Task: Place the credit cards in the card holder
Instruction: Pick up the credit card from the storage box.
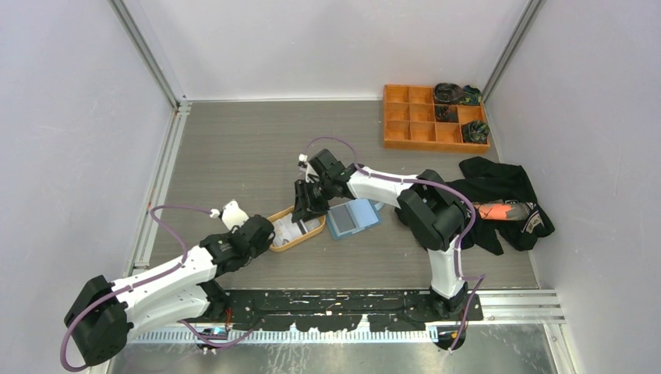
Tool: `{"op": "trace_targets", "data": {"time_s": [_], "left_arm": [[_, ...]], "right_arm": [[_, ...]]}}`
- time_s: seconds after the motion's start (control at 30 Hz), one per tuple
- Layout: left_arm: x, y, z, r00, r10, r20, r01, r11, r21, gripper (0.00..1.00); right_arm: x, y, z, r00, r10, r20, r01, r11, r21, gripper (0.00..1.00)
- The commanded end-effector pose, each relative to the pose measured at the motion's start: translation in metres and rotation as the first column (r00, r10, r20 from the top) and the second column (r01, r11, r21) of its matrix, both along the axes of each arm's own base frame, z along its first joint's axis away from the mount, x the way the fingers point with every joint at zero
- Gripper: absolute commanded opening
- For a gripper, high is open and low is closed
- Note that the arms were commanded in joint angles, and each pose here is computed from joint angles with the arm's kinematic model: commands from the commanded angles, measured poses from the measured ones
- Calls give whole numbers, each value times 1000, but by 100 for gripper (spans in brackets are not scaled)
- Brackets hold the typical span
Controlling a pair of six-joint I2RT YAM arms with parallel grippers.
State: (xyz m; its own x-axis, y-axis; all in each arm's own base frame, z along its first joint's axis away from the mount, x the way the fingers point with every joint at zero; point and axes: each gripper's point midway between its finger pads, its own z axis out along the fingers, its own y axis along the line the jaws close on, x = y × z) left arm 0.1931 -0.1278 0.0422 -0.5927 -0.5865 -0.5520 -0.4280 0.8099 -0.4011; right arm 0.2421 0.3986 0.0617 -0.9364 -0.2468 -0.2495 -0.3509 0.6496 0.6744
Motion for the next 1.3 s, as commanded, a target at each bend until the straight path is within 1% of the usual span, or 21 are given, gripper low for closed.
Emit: {"op": "trace_targets", "data": {"time_s": [0.0,0.37,0.53,0.7,0.77,0.97,1.1,1.27], "left_arm": [[14,-28,22,998,-2,66,10,993,-121,3],[14,-27,22,998,-1,66,8,993,-118,3],[15,-27,22,998,0,68,8,993,-119,3],[15,-28,23,998,0,70,9,993,-121,4],[14,-27,22,998,0,69,9,993,-119,4],[15,-28,23,997,-2,72,11,993,-122,4],[15,-28,23,997,-3,72,11,993,-121,4],[15,-27,24,997,-4,76,13,993,-119,4]], "right_arm": [[-21,29,34,996,92,-4,-90,984,153,42],[-23,28,29,994,114,-5,-112,983,145,24],[-25,27,25,992,124,-17,-120,983,136,21],[-26,26,20,992,125,-27,-121,984,127,21],[-24,24,14,993,117,-19,-115,989,95,21],[-18,19,4,994,107,16,-107,994,36,26],[-8,12,-3,994,89,67,-88,996,-28,29],[-5,8,-5,992,95,86,-90,994,-55,32]]}}
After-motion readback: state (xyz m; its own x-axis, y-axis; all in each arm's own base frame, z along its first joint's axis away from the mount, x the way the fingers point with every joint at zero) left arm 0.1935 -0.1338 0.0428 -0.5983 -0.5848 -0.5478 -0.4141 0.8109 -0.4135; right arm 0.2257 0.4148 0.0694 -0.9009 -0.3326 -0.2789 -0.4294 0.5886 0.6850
